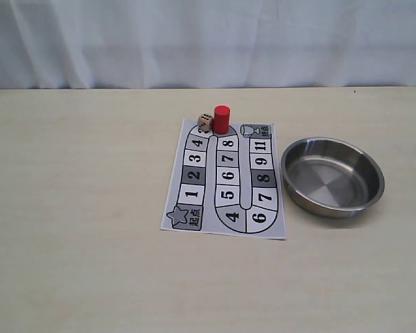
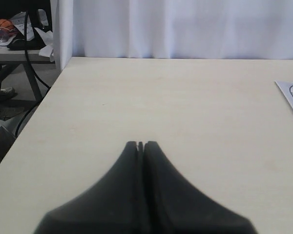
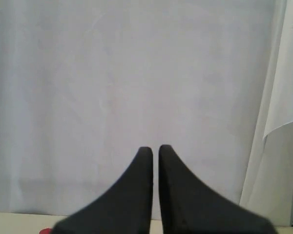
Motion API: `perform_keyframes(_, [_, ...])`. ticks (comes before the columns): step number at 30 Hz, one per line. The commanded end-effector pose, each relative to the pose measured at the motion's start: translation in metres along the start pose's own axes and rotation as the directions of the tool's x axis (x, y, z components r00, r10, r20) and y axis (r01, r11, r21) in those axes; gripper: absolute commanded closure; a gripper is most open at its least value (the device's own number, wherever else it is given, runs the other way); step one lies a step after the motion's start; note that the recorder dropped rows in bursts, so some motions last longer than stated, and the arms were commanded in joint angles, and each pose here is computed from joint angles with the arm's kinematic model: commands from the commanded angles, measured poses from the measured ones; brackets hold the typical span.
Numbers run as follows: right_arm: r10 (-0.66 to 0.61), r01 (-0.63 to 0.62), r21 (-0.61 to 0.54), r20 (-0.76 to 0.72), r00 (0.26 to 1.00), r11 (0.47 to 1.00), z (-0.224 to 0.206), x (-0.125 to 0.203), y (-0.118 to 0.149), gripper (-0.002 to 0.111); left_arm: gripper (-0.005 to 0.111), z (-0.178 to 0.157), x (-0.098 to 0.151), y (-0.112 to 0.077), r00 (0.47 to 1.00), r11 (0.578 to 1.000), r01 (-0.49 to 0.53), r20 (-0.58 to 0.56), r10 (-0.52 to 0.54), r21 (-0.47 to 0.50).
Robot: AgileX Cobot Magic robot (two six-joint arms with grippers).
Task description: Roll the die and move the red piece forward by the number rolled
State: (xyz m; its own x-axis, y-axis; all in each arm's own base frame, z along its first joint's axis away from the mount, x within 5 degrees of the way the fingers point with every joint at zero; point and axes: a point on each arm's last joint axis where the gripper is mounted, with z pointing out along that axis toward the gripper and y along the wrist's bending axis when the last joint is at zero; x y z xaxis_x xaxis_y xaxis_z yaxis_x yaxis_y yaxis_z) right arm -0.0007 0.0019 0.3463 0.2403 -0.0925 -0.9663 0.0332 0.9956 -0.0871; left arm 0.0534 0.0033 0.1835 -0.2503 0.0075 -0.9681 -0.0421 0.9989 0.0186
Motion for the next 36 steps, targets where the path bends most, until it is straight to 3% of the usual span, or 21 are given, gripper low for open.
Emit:
perform_keyframes(1, [0.008,-0.008,0.007,0.019,1.0,1.0,0.01,0.025,0.001,0.104,0.107,0.0,0.0,0.0,1.0,1.0,0.005,0.008,-0.005,0.0])
perform_keyframes(15, [0.006,-0.005,0.022,-0.063,0.998,1.0,0.024,0.134,0.008,0.104,0.107,0.0,0.0,0.0,1.0,1.0,0.005,0.008,-0.005,0.0])
perform_keyframes(26, [0.005,-0.007,-0.007,-0.259,0.966,1.0,0.021,0.152,0.011,0.104,0.107,0.0,0.0,0.0,1.0,1.0,0.005,0.008,-0.005,0.0])
perform_keyframes(36, [0.01,-0.015,-0.013,-0.314,0.949,1.0,0.019,0.157,0.012,0.104,0.107,0.0,0.0,0.0,1.0,1.0,0.005,0.008,-0.005,0.0])
